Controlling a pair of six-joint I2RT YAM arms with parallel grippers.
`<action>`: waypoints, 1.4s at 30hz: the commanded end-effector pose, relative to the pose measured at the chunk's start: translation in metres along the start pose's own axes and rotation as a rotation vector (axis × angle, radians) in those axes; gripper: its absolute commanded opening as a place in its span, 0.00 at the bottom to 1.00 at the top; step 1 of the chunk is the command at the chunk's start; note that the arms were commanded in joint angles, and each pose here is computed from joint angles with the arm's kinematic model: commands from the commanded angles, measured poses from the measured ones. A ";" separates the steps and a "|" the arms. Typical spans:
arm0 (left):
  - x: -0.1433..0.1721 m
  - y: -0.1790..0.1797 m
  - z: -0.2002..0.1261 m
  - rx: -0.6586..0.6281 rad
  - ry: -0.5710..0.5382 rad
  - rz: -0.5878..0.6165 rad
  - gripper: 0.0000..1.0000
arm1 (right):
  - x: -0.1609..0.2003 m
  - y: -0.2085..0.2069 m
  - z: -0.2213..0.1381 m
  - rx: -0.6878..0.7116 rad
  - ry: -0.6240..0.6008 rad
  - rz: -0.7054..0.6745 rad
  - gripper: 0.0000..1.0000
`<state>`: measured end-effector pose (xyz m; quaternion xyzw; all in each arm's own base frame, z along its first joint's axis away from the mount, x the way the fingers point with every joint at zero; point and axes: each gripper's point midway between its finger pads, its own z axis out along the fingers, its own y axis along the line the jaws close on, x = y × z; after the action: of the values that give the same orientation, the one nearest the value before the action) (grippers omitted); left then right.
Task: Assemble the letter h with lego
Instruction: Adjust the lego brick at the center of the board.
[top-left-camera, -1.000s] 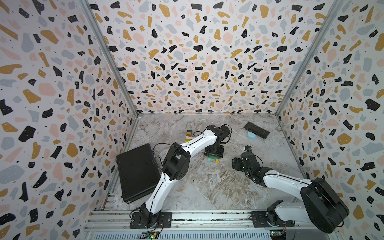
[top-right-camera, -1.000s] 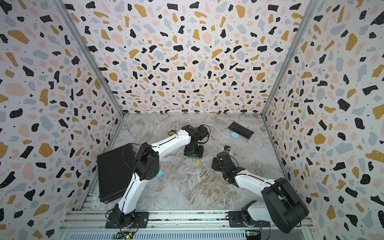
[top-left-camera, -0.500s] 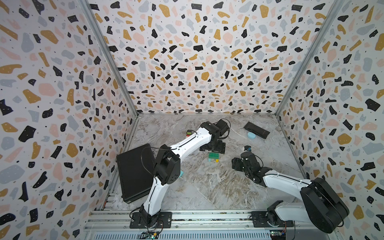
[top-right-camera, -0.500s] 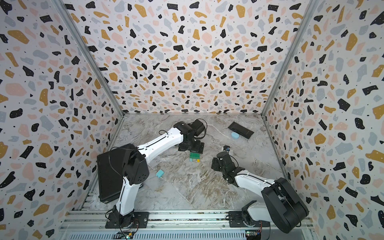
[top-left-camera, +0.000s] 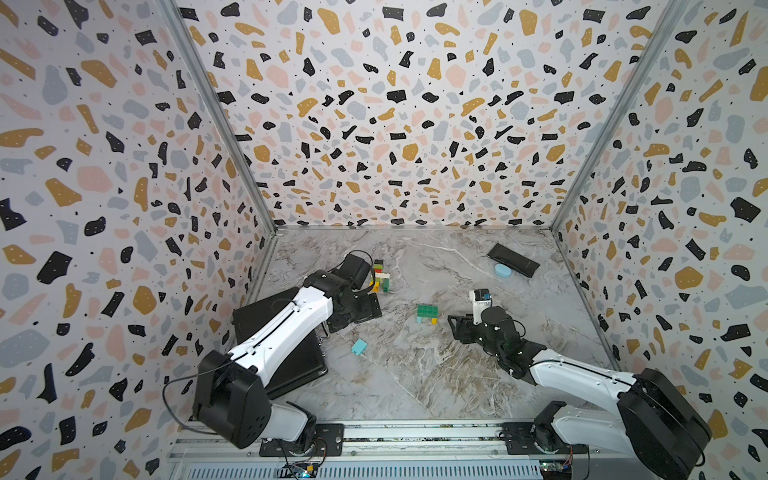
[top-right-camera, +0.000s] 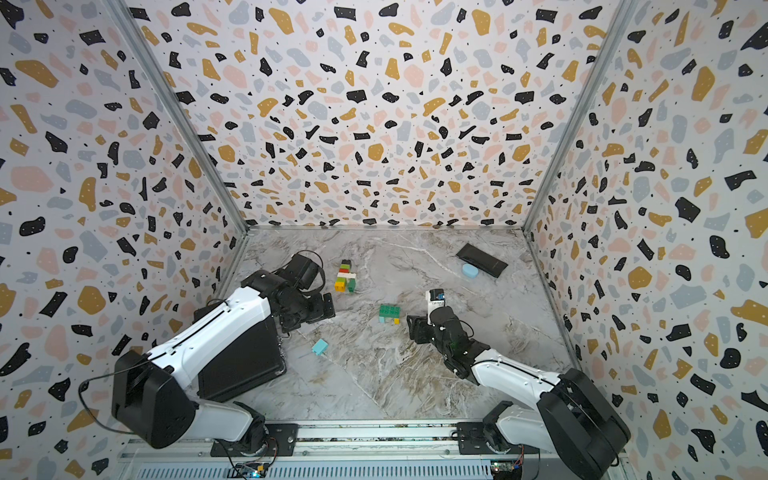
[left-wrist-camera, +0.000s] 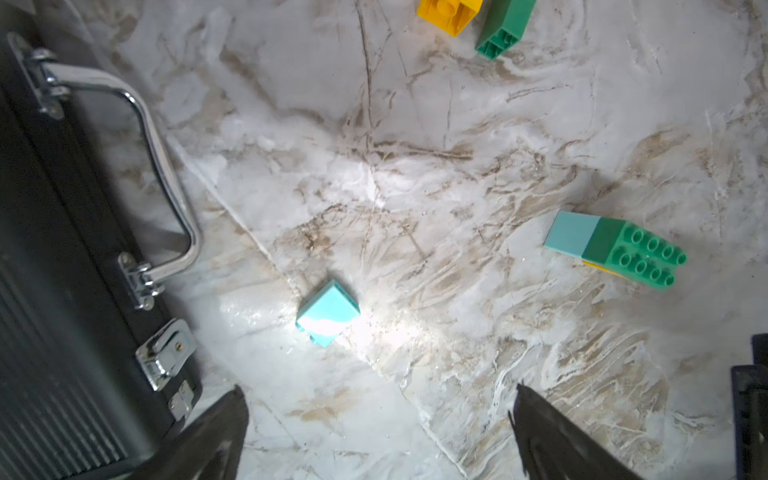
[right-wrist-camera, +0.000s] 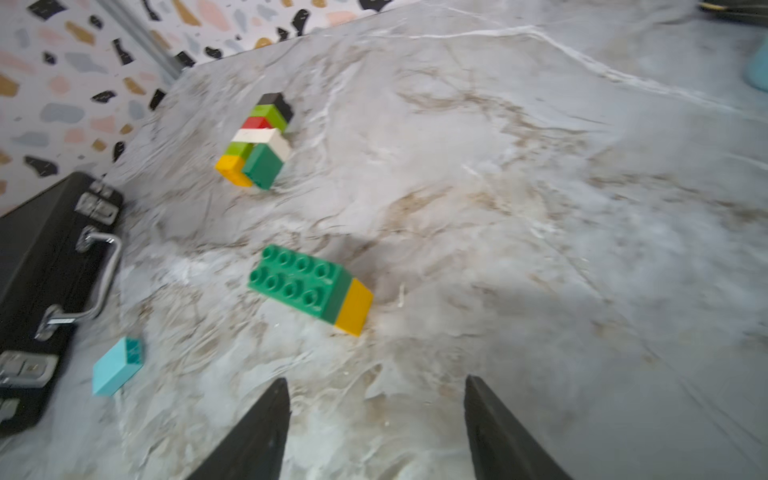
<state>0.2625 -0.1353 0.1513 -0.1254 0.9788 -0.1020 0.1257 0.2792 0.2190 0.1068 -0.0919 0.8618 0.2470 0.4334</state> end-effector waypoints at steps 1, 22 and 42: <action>0.005 0.010 -0.028 0.032 -0.040 0.023 0.99 | 0.002 0.047 0.004 -0.179 0.033 -0.125 0.68; -0.001 0.089 -0.063 -0.130 -0.314 0.038 0.99 | 0.045 0.180 0.147 -0.077 0.516 -0.204 0.10; -0.005 0.109 -0.081 -0.163 -0.386 -0.054 0.99 | 0.112 0.217 0.135 -0.216 0.615 -0.162 0.05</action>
<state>0.2203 -0.0225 0.1981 -0.1662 0.9441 -0.0060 0.2845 0.2432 0.4914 0.0302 -0.2808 0.9035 0.2661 0.1845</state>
